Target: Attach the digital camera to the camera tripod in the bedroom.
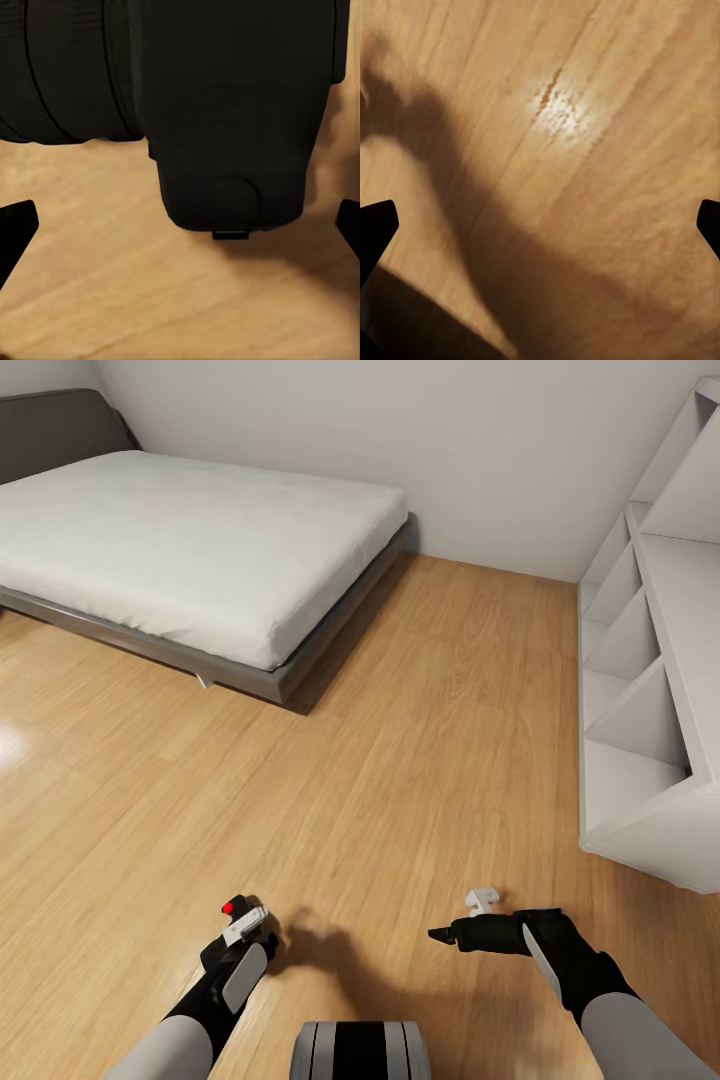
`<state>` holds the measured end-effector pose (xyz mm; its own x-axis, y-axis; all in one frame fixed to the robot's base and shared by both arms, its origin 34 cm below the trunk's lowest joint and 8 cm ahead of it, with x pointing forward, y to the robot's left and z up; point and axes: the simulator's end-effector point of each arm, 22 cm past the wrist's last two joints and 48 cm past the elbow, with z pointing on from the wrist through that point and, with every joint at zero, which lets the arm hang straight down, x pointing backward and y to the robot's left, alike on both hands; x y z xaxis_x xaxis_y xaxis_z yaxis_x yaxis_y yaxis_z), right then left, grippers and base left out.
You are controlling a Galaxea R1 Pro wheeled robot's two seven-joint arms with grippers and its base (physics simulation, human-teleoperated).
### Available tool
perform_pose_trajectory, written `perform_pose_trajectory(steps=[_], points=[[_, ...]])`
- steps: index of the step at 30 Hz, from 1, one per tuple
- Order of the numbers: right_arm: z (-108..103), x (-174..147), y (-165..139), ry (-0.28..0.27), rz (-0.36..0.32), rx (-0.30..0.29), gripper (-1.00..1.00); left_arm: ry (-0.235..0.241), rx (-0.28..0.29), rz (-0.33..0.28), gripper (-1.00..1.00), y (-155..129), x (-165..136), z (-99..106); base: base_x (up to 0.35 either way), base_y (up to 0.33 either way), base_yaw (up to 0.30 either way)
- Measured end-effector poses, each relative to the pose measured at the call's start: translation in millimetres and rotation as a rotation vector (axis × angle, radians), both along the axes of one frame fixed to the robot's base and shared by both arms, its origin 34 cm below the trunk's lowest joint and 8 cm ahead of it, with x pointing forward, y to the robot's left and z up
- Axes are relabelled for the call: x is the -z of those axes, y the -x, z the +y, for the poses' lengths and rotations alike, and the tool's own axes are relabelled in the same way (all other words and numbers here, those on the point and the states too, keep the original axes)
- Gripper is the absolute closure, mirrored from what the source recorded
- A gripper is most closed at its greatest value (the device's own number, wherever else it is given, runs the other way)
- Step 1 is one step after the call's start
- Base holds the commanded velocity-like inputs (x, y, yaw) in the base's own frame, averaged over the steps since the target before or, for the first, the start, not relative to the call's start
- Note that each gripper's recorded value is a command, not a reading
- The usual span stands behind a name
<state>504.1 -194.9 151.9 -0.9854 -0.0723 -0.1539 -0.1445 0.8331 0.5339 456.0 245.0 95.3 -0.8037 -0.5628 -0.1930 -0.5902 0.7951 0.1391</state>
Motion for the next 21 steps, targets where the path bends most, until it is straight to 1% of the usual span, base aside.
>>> perform_pose_trajectory(steps=[6, 16, 21], points=[[0, 0, 0, 0.0, -0.001, 0.0, -1.0, 0.001, 0.003, -0.003, -1.0, -2, -1, 0, 0.0, 0.0, 0.0], [-1, 0, -1, 0.001, -0.003, -0.001, -1.0, 0.023, 0.015, -0.009, -1.0, -7, -3, -19, 0.0, 0.0, 0.0], [-1, 0, -1, 0.0, -0.004, -0.001, -1.0, 0.025, 0.017, -0.007, -1.0, -7, -4, -24, 0.0, 0.0, 0.0]])
